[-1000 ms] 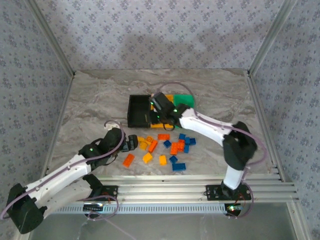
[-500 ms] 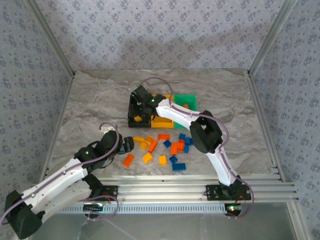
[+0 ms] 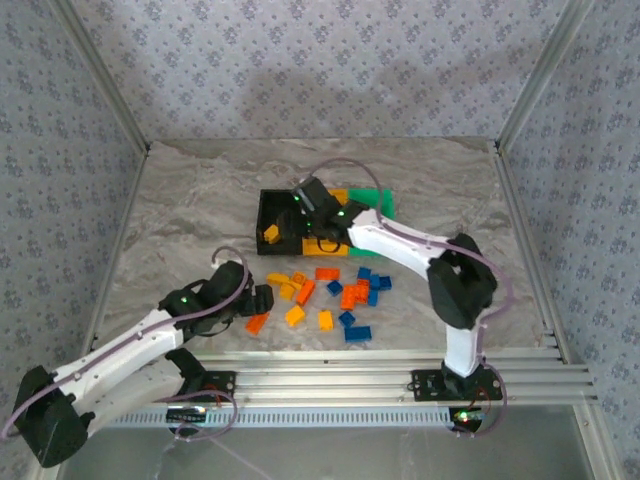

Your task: Sort the legos into containers by color

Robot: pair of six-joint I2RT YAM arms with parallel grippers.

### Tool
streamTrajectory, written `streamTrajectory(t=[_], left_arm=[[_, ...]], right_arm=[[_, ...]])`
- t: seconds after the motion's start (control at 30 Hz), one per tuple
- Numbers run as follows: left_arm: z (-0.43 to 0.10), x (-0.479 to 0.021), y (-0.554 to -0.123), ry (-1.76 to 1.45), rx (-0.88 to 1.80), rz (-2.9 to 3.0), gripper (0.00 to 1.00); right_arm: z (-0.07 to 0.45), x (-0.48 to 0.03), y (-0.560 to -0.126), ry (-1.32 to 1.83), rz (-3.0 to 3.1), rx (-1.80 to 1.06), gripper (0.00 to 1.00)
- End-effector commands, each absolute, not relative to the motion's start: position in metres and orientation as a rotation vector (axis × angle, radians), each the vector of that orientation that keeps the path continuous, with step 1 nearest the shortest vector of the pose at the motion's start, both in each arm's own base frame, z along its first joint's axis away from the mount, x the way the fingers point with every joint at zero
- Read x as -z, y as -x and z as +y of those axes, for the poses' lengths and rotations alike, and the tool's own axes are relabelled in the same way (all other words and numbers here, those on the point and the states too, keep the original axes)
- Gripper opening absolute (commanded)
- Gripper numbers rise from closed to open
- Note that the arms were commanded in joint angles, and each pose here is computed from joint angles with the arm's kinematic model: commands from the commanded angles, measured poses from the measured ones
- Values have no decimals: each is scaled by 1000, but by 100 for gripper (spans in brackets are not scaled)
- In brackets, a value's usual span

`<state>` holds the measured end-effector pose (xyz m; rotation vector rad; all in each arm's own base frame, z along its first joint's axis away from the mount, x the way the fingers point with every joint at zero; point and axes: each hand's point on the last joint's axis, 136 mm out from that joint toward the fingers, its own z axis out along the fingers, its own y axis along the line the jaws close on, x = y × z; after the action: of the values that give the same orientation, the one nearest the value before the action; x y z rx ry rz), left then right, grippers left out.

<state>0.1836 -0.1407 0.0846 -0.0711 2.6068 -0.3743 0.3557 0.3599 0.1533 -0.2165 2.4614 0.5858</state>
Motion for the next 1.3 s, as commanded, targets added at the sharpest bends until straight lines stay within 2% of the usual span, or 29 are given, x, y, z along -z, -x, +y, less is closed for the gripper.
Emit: streamTrajectory(t=[0.0,0.23,0.57,0.77,1.0,1.13,1.27], left_arm=[[-143,-63,-157,-24,340,2747,90],[-137,-32,-141,-78,200,2837,80],[-144,-18,-154,-125,107,2836,67],[-150,-10,-156,-151,83,2863,48],[-150,-18,-158,-142,99,2840,25],[-154,-33,-162,-140,130,2812,20],[-169,-69,-176,-177,198,2738,17]], right_arm=[[339,-162,-349,122,2420,-595,76],[305,-154,-327,57,2414,-566,77],[279,-158,-314,2,2393,-546,78],[259,-154,-306,-46,2389,-529,78],[233,-151,-299,-113,2376,-506,78],[216,-148,-293,-157,2373,-492,78],[197,-145,-286,-204,2367,-474,78]])
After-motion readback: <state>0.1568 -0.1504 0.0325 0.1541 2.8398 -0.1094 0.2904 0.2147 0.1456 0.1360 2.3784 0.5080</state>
